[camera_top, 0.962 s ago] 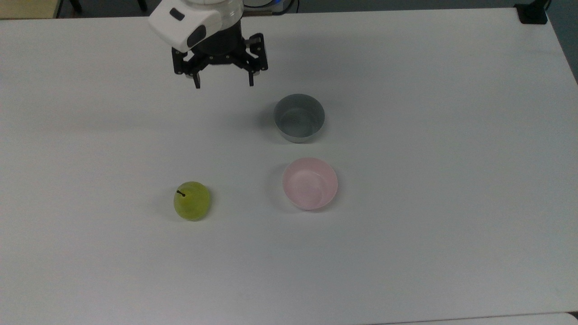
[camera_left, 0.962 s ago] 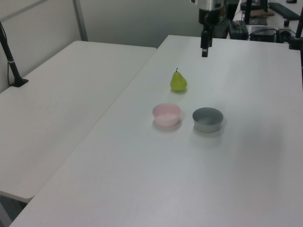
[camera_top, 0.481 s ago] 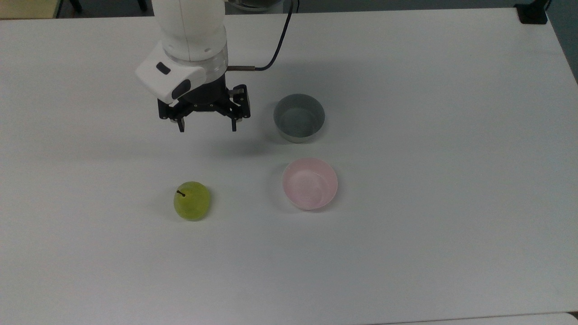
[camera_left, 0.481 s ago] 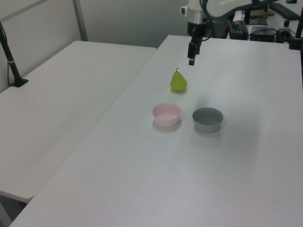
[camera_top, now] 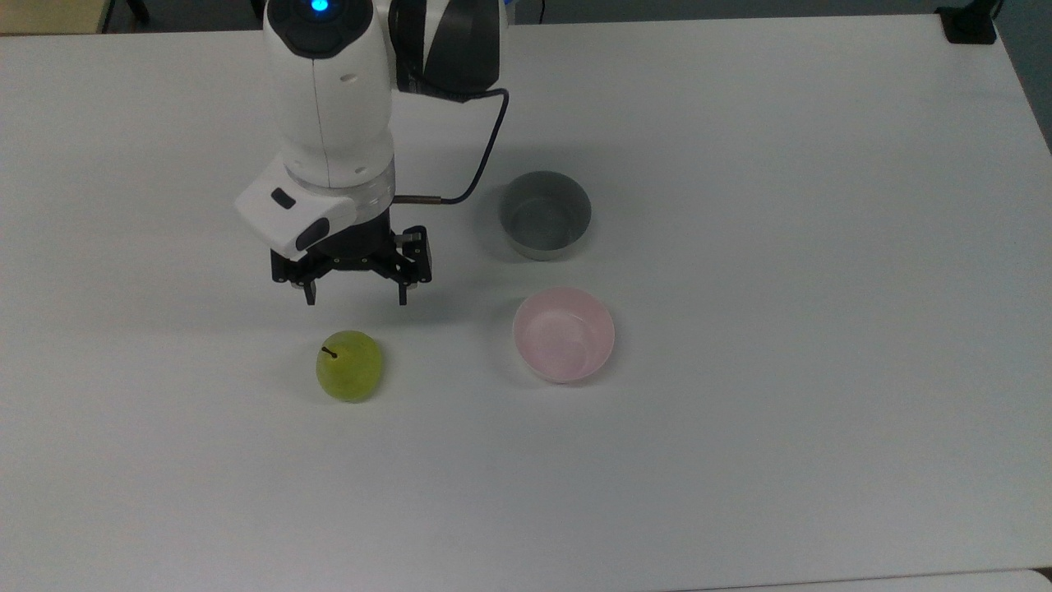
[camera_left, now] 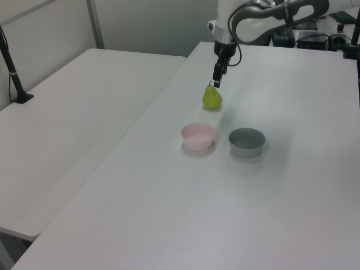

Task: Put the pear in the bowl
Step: 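Lower the gripper around the green pear and close it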

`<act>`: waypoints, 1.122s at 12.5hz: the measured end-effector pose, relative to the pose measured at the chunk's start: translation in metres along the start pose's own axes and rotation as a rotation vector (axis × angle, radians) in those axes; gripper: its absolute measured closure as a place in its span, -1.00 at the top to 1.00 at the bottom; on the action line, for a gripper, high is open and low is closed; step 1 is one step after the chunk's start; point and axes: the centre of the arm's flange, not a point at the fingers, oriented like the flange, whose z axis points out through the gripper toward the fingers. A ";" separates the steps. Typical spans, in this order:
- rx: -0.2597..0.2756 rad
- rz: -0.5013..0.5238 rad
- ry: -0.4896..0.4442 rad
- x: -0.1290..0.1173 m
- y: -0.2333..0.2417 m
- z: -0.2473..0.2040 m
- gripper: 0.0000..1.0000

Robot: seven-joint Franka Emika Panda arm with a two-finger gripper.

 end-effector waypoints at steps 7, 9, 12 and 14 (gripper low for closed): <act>-0.017 -0.009 0.040 0.006 0.003 0.073 1.00; -0.027 -0.009 0.041 0.006 0.008 0.080 1.00; -0.032 -0.008 0.039 0.004 0.011 0.092 1.00; -0.034 -0.010 0.042 0.004 0.011 0.097 1.00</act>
